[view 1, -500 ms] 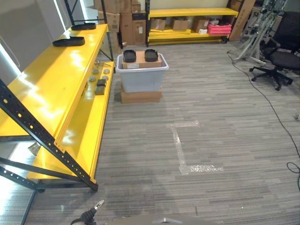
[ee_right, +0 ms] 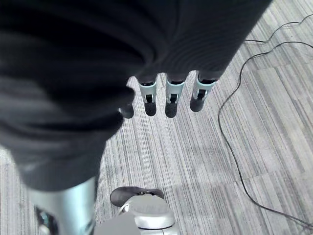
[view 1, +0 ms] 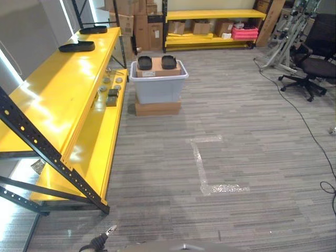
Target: Move parts from the plastic box to the shelf.
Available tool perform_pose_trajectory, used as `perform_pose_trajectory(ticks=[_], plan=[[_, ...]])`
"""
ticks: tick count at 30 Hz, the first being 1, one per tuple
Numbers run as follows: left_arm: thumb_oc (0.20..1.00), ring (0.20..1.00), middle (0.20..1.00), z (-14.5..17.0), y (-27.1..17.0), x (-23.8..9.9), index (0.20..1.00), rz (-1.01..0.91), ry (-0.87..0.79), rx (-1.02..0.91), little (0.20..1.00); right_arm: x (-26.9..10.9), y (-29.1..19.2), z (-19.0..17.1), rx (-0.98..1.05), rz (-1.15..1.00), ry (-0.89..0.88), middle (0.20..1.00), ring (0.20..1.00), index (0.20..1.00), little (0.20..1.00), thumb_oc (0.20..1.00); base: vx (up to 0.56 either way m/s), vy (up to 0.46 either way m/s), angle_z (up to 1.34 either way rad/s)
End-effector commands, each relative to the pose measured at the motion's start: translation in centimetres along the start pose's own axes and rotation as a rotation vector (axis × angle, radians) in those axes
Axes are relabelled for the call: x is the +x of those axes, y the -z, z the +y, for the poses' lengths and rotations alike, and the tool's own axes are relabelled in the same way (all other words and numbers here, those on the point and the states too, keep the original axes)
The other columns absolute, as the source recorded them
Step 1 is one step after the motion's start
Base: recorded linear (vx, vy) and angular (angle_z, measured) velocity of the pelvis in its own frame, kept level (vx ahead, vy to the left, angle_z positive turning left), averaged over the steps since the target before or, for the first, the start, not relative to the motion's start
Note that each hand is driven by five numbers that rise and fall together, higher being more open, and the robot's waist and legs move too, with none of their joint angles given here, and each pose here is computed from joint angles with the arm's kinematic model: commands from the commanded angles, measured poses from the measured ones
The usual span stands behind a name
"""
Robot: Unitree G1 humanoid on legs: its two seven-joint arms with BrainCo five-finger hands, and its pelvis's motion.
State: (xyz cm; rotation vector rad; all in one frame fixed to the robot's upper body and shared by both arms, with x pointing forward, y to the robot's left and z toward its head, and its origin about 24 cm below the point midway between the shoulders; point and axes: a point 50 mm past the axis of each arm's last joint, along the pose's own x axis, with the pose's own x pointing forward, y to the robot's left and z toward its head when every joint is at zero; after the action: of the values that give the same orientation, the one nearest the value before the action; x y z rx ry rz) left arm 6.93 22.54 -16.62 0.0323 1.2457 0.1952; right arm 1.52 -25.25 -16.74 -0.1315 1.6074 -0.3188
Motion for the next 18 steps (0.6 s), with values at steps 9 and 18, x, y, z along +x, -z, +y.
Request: perform_pose_trajectory(ticks=[9, 18], plan=[[1.000, 1.000, 1.000, 0.55, -0.30, 0.25, 1.000, 0.071, -0.047, 0.047, 1.000, -0.02, -0.09, -0.37, -0.024, 0.035, 0.027, 1.000, 1.000, 1.000, 1.000, 1.000, 0.00, 0.000, 0.00], [1.000, 1.000, 1.000, 0.70, -0.01, 0.20, 1.000, 0.075, -0.074, 0.035, 1.000, -0.02, -0.04, -0.11, -0.015, 0.036, 0.021, 1.000, 1.000, 1.000, 1.000, 1.000, 0.00, 0.001, 0.00]])
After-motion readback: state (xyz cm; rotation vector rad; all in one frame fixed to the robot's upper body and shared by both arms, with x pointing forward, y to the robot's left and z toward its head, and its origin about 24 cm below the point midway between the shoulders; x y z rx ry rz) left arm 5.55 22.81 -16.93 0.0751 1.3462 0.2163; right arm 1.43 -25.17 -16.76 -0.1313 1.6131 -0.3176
